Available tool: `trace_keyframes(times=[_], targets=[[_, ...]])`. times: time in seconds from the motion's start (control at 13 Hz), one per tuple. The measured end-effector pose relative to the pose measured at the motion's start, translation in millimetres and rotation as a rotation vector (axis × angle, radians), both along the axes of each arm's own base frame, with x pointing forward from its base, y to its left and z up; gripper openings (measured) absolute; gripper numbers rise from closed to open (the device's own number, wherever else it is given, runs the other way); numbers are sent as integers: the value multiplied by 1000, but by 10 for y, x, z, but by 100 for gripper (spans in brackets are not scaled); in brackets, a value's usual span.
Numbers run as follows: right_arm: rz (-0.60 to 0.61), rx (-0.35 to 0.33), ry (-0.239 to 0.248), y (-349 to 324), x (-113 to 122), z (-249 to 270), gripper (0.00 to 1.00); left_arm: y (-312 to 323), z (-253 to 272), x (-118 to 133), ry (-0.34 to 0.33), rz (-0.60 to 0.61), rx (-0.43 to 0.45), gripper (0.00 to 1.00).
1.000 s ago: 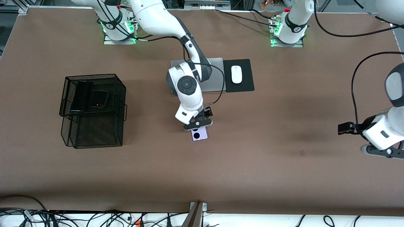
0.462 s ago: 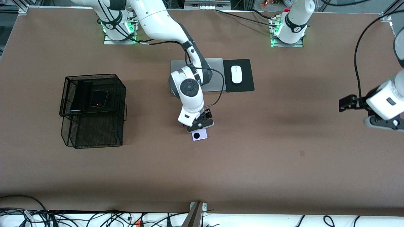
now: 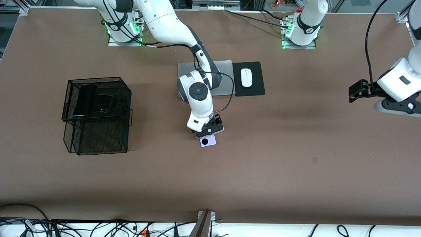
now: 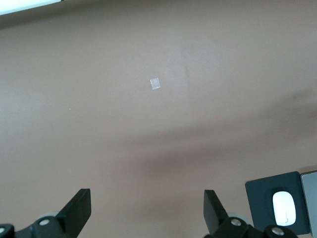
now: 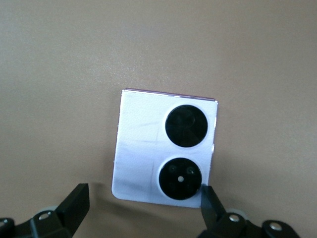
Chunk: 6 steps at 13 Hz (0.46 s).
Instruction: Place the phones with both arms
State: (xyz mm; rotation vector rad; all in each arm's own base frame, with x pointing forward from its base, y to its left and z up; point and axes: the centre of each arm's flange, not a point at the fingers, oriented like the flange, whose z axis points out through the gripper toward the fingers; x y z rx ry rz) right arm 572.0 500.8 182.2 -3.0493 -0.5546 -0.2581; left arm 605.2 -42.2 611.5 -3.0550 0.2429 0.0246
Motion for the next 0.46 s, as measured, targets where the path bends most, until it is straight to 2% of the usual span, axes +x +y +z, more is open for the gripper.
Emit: trace_keyframes(times=[0.46], targets=[[57, -10, -5, -4, 4, -4, 100, -19, 509, -347, -43, 10, -8, 100]])
